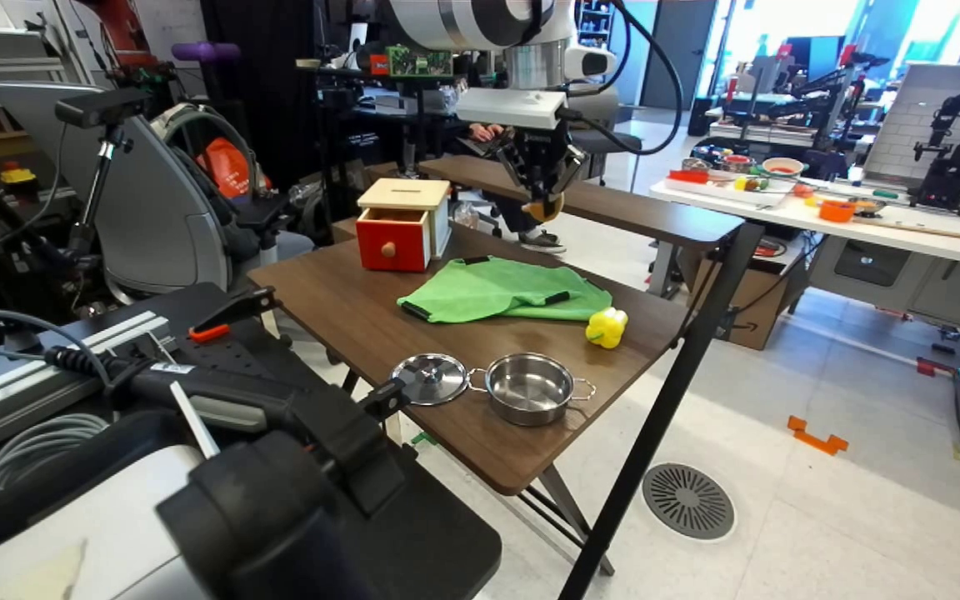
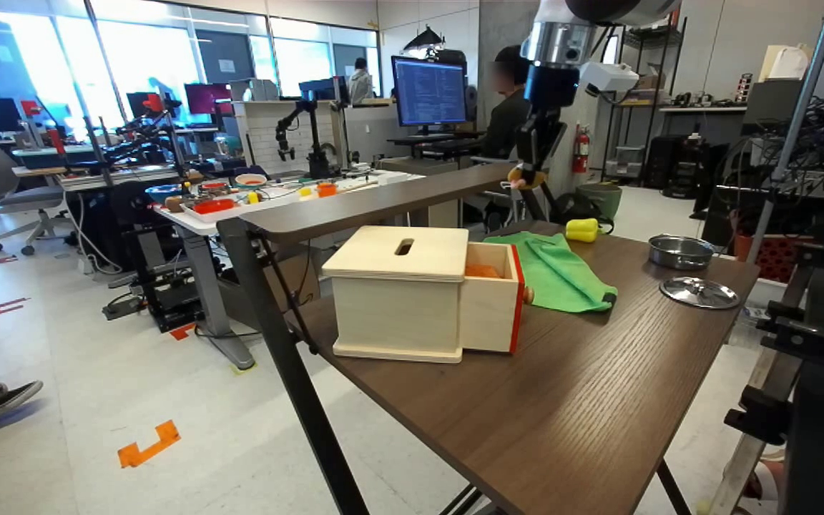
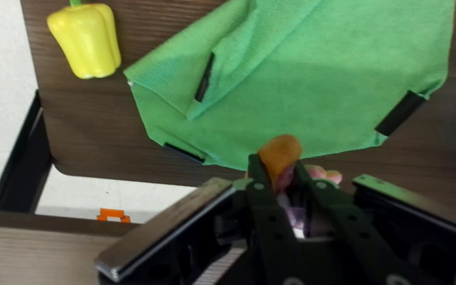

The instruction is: Put the brown plushy in the open drawer

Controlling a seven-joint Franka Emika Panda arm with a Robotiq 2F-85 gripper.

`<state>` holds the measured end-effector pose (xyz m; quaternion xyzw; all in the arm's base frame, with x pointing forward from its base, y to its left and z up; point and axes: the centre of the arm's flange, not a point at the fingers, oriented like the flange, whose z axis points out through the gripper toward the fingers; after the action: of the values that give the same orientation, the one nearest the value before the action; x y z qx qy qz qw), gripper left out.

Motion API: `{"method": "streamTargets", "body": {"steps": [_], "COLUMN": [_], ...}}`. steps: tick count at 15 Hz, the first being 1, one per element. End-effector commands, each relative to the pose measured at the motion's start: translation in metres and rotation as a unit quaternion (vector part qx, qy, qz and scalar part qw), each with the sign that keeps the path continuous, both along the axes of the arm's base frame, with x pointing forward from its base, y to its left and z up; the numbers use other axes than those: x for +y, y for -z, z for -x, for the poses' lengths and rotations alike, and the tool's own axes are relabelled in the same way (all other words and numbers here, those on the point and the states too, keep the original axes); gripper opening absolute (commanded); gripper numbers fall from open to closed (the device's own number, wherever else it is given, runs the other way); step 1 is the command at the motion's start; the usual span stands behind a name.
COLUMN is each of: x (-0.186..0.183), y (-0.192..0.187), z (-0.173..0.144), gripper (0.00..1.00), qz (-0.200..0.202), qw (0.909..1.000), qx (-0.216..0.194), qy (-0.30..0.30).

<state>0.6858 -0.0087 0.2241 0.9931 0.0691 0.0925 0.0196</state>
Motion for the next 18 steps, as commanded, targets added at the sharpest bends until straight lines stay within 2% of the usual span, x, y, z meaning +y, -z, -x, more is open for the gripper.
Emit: {"method": "streamTargets", "body": {"steps": [1, 6, 7, 18], "x": [0.044, 0.109, 0.12, 0.179], "y": [-0.013, 0.007, 0.002, 0.025], "z": [-0.003, -0.005, 0.01, 0.03], "gripper": [0.04, 0.04, 0.04, 0.04], "qz": [-0.003, -0.025, -0.028, -0.031], "qw": [0.9984, 0.9917, 0.9895, 0.9723], "qx": [-0.011, 0.005, 0.011, 0.038], "qy": [-0.055, -0.126, -0.141, -0.228]}}
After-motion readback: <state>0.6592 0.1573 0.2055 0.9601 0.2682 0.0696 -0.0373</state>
